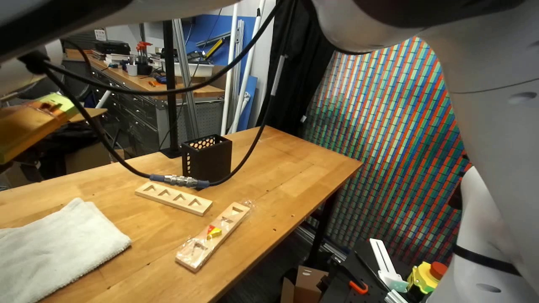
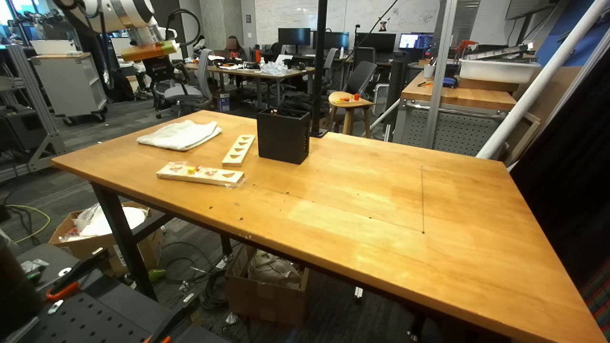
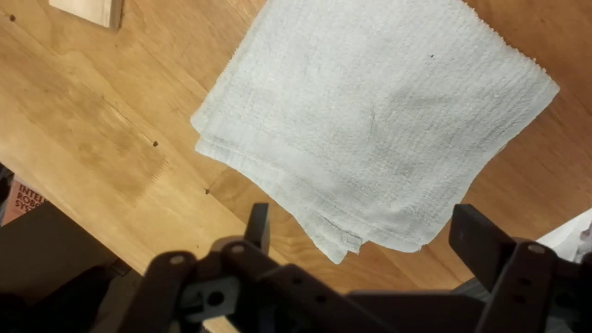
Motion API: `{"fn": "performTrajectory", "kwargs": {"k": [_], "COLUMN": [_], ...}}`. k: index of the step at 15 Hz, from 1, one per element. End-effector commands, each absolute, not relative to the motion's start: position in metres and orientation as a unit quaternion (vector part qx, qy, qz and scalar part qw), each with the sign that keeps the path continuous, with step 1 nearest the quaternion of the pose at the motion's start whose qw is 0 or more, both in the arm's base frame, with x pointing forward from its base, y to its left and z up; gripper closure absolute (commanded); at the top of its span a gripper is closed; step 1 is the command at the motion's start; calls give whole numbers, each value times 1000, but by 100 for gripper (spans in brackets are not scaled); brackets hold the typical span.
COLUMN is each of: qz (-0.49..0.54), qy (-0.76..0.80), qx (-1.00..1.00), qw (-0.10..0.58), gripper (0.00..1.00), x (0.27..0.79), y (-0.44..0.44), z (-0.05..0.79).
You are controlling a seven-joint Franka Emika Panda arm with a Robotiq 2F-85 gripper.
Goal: Put the white towel inside the black box
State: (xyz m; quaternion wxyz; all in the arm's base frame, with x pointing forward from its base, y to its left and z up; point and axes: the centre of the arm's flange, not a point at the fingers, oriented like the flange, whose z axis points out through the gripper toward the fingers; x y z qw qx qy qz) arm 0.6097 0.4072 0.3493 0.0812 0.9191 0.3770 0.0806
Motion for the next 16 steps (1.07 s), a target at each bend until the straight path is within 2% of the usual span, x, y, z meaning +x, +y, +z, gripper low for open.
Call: {"fn": "performTrajectory", "kwargs": {"k": [1,10,14,15,16], "qz": [88,77,79,82,82], "qy": [394,385,374,374,370], "qx": [913,920,924,923,925], "qw": [66,2,-25,-31,-34], "gripper": [0,0,1,25,26], "x": [630,624,617,616,615], "y": [414,408,404,404,405], "z": [316,215,207,208,211]}}
